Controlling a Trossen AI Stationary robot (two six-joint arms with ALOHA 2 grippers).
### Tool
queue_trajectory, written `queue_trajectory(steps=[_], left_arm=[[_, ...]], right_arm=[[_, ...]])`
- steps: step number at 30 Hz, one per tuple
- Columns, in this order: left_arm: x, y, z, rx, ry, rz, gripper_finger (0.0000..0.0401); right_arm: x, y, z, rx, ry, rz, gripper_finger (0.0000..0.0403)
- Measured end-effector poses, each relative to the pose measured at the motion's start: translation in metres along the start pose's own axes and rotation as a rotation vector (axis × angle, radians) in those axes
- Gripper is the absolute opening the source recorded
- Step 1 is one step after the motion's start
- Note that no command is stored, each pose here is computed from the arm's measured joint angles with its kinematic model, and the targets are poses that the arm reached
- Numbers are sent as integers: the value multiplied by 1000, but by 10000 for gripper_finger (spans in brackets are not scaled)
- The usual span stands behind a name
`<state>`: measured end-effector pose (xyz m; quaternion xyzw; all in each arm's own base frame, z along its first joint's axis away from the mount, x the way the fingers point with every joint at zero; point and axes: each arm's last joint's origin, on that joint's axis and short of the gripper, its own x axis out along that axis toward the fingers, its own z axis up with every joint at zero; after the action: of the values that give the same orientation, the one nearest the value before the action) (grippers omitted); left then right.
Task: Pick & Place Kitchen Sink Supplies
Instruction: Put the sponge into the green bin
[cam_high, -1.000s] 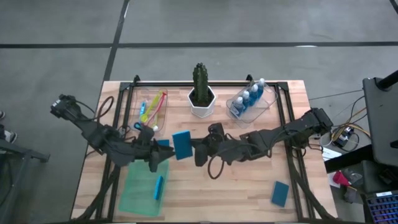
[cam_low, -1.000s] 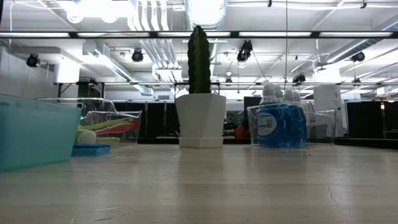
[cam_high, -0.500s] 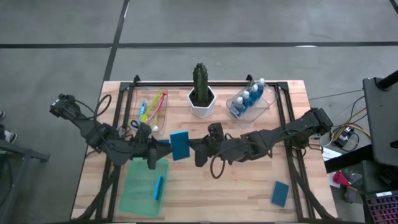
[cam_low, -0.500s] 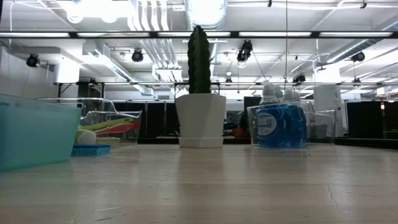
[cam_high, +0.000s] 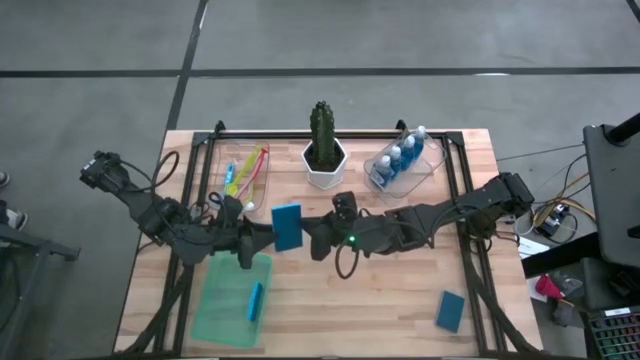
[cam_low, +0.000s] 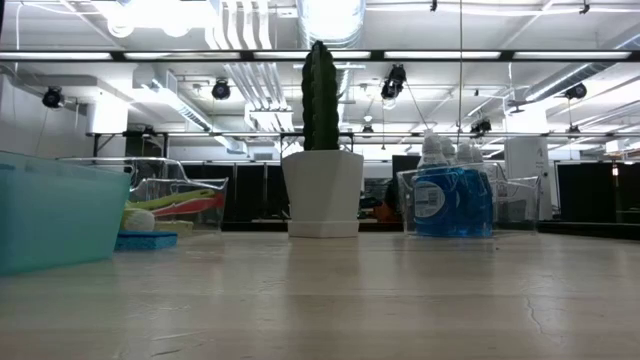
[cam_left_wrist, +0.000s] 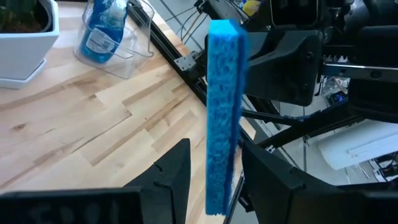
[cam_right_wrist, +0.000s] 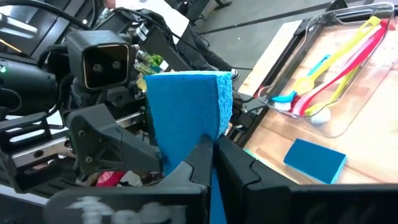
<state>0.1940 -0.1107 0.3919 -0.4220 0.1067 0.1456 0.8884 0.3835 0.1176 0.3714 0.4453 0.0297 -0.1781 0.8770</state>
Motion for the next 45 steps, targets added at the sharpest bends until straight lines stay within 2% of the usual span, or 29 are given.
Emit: queue_trajectory(steps=[7, 18, 23, 28, 34, 38, 41, 45], left_arm=[[0, 0, 1, 0, -22, 10, 123], [1, 1, 2, 14, -36, 19, 16], [0, 1, 2, 0, -31, 15, 8], [-2, 1, 3, -47, 6, -3, 12], [-4, 3, 1, -116, 107, -23, 5], [-5, 6, -4, -192, 254, -11, 7], [-7, 11, -11, -252, 393, 34, 10], [-11, 21, -26, -324, 535, 193, 6]], right_arm=[[1, 0, 1, 4, 12, 8, 8], [2, -1, 1, -36, 20, 11, 11], [-1, 1, 3, -93, 78, 51, 43], [-4, -3, 3, -159, 203, 63, 86], [-21, -4, 13, -311, 270, 62, 114], [-32, -7, 22, -392, 292, 30, 123], [-41, -8, 30, -449, 291, 21, 128], [-45, -8, 37, -493, 281, 24, 132]])
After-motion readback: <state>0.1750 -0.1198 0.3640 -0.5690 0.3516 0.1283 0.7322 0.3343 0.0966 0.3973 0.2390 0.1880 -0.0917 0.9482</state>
